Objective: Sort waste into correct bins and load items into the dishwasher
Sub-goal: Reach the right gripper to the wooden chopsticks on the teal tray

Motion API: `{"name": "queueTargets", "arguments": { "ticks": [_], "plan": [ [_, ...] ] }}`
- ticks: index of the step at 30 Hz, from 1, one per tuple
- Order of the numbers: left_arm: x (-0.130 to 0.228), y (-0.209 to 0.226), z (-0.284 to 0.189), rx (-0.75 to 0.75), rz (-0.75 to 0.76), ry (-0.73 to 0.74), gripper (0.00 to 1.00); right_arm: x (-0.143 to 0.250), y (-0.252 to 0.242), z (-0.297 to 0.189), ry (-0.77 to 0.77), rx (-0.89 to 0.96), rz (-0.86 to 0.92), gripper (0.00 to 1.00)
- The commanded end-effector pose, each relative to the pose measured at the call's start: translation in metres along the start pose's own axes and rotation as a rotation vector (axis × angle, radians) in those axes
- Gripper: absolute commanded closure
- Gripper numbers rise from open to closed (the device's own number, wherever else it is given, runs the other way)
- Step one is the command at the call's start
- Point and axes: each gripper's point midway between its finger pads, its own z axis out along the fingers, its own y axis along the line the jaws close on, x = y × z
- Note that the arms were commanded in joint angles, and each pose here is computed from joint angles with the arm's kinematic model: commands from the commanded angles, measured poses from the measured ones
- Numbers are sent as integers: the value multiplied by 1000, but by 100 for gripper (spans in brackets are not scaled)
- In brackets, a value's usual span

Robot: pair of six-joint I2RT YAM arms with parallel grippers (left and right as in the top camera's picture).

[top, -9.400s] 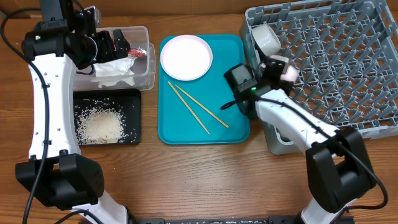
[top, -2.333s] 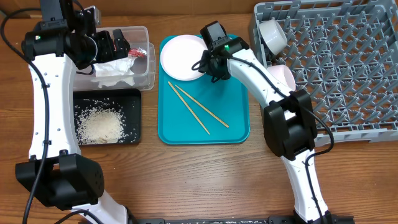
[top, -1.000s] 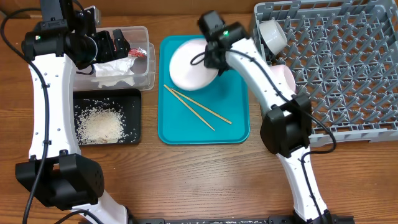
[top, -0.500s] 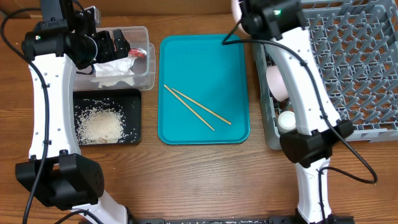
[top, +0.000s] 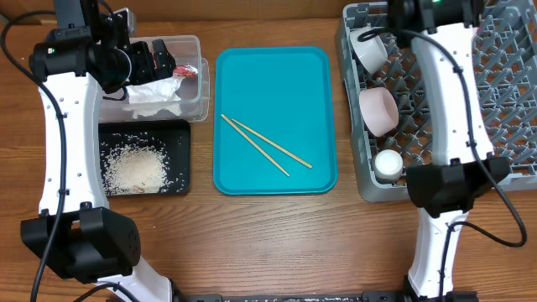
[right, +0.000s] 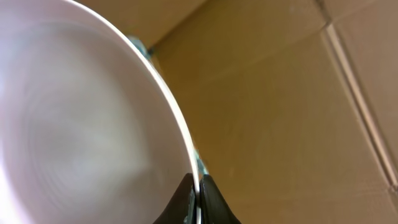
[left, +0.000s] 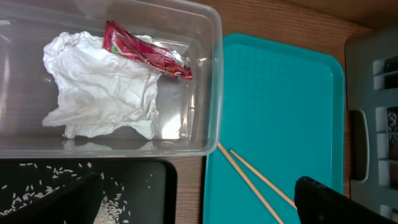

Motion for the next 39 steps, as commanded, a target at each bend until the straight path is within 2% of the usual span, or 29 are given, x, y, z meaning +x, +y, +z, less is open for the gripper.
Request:
{"name": "queueTargets", "arguments": {
  "ticks": [1, 12, 17, 18, 23, 25, 28, 31, 34, 35, 38, 39],
  "plan": [
    [-6, -5, -16, 0, 24, -40, 0, 11, 19, 12, 36, -38, -43, 96],
    [-6, -5, -16, 0, 24, -40, 0, 38, 79, 39, 77, -51, -121, 96],
    [-6, -5, -16, 0, 24, -40, 0, 45, 107, 44, 85, -139, -112, 96],
    [-6, -5, -16, 0, 24, -40, 0, 44, 114, 43, 83, -174, -99, 91],
    [-6, -5, -16, 0, 24, -40, 0, 33, 135, 30, 66, -362, -36, 54],
    [-6, -5, -16, 0, 24, -40, 0, 24, 131, 20, 47, -418, -3, 27],
    [-6, -5, -16, 0, 25, -40, 0, 5, 113, -4, -1, -519, 77, 1],
    [-6, -5, -16, 0, 24, -40, 0, -13, 95, -41, -55, -694, 154, 0],
    [-6, -5, -16, 0, 24, -40, 0, -23, 92, -103, -109, -1028, 177, 0],
    [-6, -5, -16, 0, 25, -40, 0, -21, 92, -137, -122, -1207, 167, 0],
    [-6, -5, -16, 0, 24, -40, 0, -16, 93, -187, -133, -1477, 140, 0],
    [-6, -5, -16, 0, 25, -40, 0, -12, 94, -201, -123, -1553, 124, 4]
  ]
}}
